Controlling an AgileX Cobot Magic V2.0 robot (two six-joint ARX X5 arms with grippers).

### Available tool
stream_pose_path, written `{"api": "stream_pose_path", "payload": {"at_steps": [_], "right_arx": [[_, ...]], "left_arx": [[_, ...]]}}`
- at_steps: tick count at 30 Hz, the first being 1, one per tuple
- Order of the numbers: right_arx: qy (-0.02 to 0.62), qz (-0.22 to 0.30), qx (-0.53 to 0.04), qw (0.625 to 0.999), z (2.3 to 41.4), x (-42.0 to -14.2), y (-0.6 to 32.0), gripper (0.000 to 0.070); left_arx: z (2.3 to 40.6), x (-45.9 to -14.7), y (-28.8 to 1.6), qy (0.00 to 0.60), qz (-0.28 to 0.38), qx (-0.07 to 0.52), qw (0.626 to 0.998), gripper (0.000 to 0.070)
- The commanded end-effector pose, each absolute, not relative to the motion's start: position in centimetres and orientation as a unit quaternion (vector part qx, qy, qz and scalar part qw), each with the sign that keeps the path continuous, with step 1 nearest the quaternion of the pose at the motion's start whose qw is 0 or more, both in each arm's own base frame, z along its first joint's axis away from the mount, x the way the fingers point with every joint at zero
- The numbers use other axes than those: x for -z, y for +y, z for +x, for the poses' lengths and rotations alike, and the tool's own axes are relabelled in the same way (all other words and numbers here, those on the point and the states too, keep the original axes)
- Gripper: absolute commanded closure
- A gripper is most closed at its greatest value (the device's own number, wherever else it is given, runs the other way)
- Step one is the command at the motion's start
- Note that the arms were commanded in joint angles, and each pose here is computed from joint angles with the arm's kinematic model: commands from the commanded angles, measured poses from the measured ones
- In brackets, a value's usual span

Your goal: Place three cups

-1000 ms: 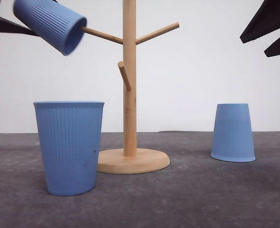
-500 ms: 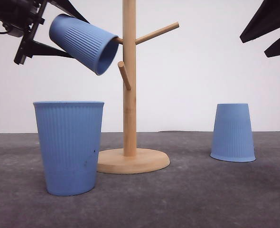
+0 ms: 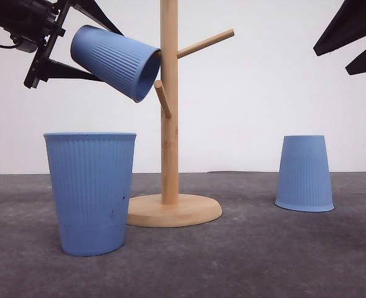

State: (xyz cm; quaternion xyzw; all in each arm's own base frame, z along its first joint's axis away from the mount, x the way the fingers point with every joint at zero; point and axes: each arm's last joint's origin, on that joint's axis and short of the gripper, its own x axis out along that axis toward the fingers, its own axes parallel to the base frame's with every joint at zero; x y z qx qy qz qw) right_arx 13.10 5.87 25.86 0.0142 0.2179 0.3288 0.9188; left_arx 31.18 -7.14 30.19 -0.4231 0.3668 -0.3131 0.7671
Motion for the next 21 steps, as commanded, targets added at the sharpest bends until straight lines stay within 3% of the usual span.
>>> {"api": "stream_pose_path", "payload": {"at_steps": [1,12,21], "right_arx": [[0.207,0.019,-0.334,0.919,13.1,-26.5,6.0,0.0243],[0.207,0.019,-0.333,0.920,13.1,-26.5,6.0,0.0243],[0.207,0.019,-0.332,0.920,13.2,-26.5,6.0,0.0243]], "left_arx": [[31.6,-30.4,-7.2,0.366,-0.419,0.324,0.765,0.0186],[31.1,-30.2,-6.7,0.393,-0.416,0.352,0.741,0.0182],[28.5,-29.5,-6.2,0.447,-0.343,0.353,0.747,0.0183]]}}
